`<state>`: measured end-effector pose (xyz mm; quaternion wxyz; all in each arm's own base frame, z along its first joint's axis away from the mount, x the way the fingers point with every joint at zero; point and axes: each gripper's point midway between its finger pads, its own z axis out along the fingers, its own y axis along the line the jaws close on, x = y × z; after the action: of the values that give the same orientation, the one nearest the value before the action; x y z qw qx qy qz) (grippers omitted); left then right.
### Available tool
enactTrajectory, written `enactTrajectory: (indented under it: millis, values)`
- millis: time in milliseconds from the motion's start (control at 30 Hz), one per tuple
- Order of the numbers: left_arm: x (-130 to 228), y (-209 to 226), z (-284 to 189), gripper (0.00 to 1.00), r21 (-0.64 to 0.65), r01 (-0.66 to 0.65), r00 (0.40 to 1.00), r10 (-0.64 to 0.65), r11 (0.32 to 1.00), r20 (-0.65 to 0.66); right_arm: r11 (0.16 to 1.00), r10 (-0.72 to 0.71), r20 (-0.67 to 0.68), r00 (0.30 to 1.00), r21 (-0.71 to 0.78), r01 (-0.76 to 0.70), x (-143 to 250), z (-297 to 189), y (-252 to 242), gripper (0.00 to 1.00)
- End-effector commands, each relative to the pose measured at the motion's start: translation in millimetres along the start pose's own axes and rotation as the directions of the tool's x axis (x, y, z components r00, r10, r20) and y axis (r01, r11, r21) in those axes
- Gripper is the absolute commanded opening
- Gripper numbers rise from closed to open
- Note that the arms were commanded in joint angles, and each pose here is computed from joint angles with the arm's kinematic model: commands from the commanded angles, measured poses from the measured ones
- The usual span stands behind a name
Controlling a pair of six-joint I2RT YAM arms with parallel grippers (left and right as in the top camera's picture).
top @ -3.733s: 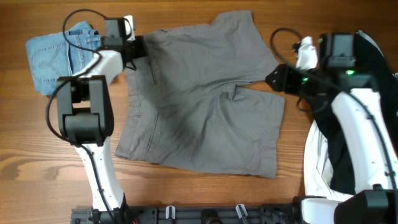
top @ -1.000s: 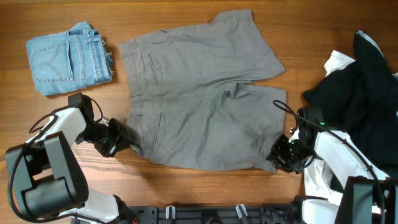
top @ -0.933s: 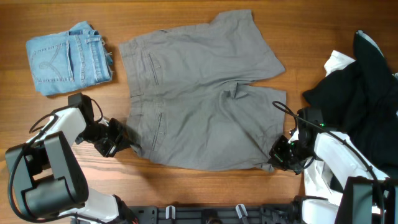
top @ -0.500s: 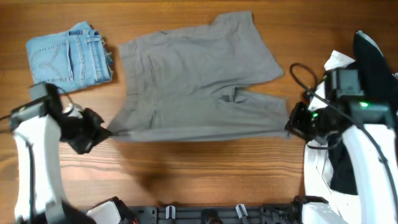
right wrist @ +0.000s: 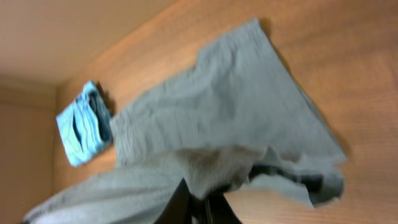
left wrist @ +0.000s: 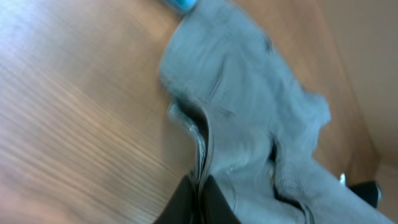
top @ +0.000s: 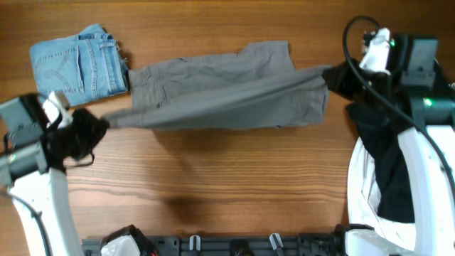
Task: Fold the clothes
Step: 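Grasp the shorts' leg hems with both grippers and fold them up to the waistband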
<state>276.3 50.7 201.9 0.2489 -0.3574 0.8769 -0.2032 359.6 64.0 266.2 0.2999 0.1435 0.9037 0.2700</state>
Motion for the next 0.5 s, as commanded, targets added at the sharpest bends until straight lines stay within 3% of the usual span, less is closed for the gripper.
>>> enactTrajectory:
  millis: [0, 133, 267, 300, 333, 367, 400, 467]
  values:
    - [-50, 2, 28, 0.04, -0.104, -0.072, 0.987, 0.086, 0.992, 0.134, 0.995, 0.046, 0.065, 0.997, 0.087, -0.052, -37, 35, -34, 0.04]
    - [-79, -16, 78, 0.04, -0.055, -0.119, 0.978, 0.126, 0.991, 0.167, 0.989, 0.131, 0.017, 0.991, 0.066, -0.132, -44, 93, -54, 0.04]
    - [-106, -28, 123, 0.04, 0.000, -0.102, 0.969, 0.100, 0.995, 0.225, 0.994, 0.097, 0.034, 0.995, -0.052, -0.095, -61, 138, -49, 0.06]
    - [-112, -28, 132, 0.04, 0.011, -0.090, 0.968, 0.085, 0.996, 0.237, 0.994, 0.076, 0.050, 0.996, -0.085, -0.071, -67, 148, -45, 0.27]
    - [-117, -27, 141, 0.29, 0.020, -0.078, 0.967, 0.071, 0.997, 0.245, 0.993, 0.057, 0.066, 0.996, -0.103, -0.050, -71, 155, -42, 0.69]
    - [-119, -26, 149, 0.71, 0.024, -0.076, 0.967, 0.068, 0.997, 0.245, 0.994, 0.042, 0.075, 0.996, -0.105, -0.034, -73, 162, -44, 0.82]
    - [-116, -22, 155, 0.82, 0.016, -0.071, 0.971, 0.065, 0.997, 0.232, 0.994, 0.044, 0.072, 0.996, -0.098, -0.037, -72, 164, -48, 0.83]
    - [-109, -14, 157, 0.92, -0.011, -0.075, 0.977, 0.076, 0.997, 0.197, 0.997, 0.031, 0.052, 0.998, -0.074, -0.027, -68, 162, -58, 0.81]
